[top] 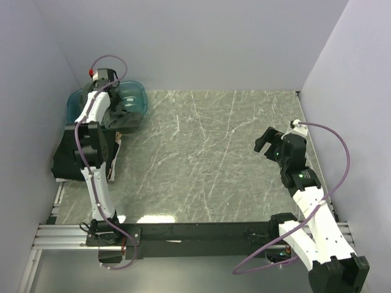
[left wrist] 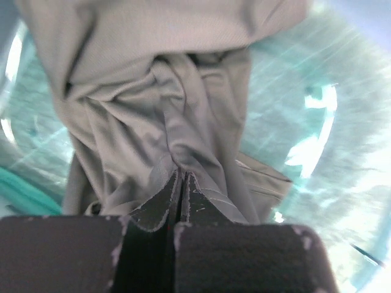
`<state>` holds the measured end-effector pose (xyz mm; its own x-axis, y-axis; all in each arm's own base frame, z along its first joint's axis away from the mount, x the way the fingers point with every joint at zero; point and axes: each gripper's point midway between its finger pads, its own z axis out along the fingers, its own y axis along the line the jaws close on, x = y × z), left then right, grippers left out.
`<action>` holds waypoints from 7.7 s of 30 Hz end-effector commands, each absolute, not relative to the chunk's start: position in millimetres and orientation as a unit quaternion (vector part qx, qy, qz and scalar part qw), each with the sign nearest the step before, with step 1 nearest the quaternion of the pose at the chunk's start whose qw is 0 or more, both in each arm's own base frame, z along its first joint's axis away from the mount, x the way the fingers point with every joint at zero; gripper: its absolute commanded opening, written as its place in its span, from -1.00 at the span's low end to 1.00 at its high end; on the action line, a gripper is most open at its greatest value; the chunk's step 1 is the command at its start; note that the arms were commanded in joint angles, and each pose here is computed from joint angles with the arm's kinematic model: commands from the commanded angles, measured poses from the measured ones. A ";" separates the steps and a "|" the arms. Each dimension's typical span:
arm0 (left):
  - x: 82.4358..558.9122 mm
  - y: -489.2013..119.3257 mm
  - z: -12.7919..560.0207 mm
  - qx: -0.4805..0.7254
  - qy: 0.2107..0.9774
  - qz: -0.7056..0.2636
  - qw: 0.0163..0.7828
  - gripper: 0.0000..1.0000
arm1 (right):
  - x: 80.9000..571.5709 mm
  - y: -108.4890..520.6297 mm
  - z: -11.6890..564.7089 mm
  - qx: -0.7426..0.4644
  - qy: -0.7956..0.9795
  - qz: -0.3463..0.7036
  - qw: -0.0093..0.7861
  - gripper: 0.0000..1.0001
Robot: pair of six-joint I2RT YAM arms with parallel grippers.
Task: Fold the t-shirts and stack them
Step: Grab the tshirt from the pile, then move the tshirt to the center of the board, then flatten the tshirt out
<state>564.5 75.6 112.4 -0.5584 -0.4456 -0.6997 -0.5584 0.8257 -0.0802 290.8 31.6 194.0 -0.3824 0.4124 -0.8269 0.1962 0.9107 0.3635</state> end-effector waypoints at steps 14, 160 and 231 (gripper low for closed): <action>442.2 -81.7 515.6 -0.070 0.673 -0.200 0.708 -0.99 | 282.4 28.4 231.0 0.183 0.785 0.119 0.580 1.00; 442.8 -192.9 223.6 -0.116 0.849 -0.116 0.503 0.35 | 356.7 -21.8 225.3 0.277 0.815 0.017 0.509 -0.65; 320.3 -30.5 166.7 -0.355 0.813 -0.098 0.450 0.99 | 214.4 282.5 153.7 -0.163 0.911 0.159 0.345 -1.00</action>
<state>311.3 -24.8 159.5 -0.3388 -0.6770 -0.6534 -0.5374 0.7093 -0.4562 189.8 312.0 113.9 -0.7168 -0.3437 -0.6067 -0.4945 0.8640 0.0947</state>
